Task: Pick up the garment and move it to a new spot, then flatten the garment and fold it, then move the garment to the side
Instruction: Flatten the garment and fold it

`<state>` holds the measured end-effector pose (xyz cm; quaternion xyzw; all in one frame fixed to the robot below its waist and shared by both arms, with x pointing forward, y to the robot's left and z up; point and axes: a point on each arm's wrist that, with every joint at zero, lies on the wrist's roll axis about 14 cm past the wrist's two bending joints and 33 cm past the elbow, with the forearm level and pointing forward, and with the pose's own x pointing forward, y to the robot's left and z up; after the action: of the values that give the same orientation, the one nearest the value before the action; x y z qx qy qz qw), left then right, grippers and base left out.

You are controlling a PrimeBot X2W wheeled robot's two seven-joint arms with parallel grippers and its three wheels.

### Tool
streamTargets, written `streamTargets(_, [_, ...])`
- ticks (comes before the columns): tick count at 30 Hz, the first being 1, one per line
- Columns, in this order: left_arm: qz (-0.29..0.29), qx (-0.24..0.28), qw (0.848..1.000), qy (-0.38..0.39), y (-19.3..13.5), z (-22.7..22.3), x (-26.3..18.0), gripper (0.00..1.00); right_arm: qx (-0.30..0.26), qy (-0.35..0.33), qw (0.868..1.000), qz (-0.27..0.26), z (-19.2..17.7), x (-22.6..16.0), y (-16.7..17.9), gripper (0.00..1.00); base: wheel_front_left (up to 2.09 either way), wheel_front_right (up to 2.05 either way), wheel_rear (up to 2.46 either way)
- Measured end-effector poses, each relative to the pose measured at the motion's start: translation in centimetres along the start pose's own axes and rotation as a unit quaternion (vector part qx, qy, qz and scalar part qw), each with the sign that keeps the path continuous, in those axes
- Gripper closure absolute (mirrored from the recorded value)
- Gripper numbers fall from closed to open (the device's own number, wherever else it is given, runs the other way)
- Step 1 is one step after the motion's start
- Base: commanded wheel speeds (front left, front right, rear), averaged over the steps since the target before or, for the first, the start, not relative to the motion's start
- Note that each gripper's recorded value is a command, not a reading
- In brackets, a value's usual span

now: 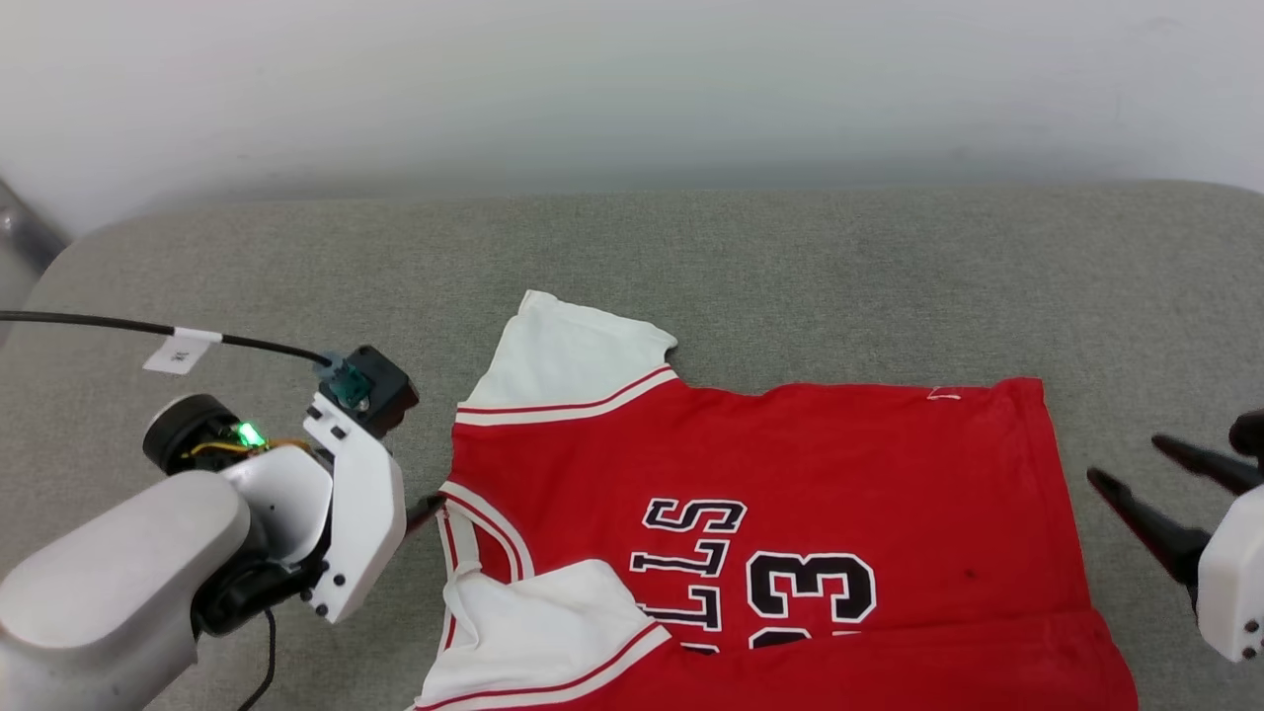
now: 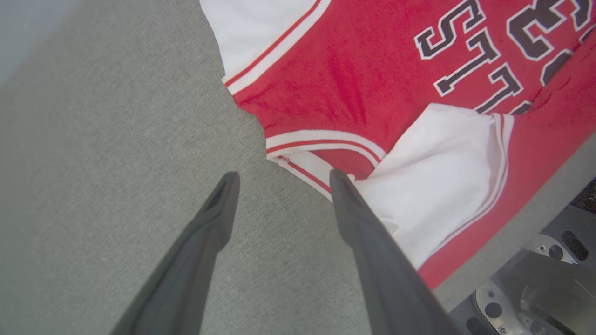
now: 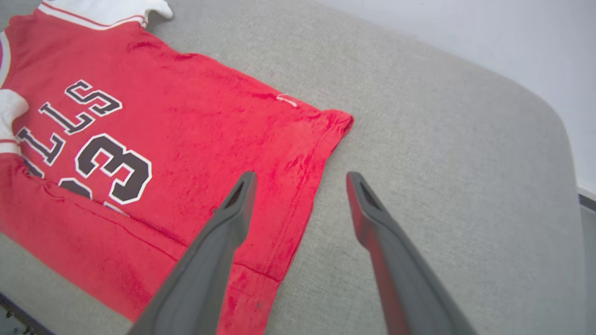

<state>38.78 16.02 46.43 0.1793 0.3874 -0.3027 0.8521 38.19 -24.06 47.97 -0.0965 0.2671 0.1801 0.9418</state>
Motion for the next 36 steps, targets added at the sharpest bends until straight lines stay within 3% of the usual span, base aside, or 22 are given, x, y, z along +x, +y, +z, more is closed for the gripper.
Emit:
streamTargets(5, [0.047, 0.022, 0.995, -0.083, 2.2, 4.8, 0.3, 0.00, 0.006, -0.158, 0.987, -0.042, 5.3, -0.5, -0.7, 0.00, 0.00, 0.00, 0.00])
streamTargets(9, [0.093, 0.045, 0.987, -0.122, 4.7, 8.1, 0.5, 0.00, 0.021, -0.267, 0.960, -0.077, 8.5, -1.8, -1.2, 0.00, 0.00, 0.00, 0.00])
streamTargets(18, [0.109, 0.013, 0.985, -0.136, 8.7, 14.2, 3.2, 0.00, 0.077, -0.365, 0.918, -0.138, 8.7, -3.1, -0.3, 0.00, 0.00, 0.00, 0.00])
streamTargets(28, [0.059, -0.008, 0.998, 0.018, 10.4, 15.2, 9.2, 0.00, 0.094, -0.331, 0.924, -0.167, 5.7, -0.9, -0.2, 0.00, 0.00, 0.00, 0.00])
streamTargets(36, [0.009, 0.007, 0.988, 0.153, 9.3, 12.0, 14.6, 0.00, 0.094, -0.303, 0.931, -0.182, 4.0, 1.4, -1.3, 0.00, 0.00, 0.00, 0.00])
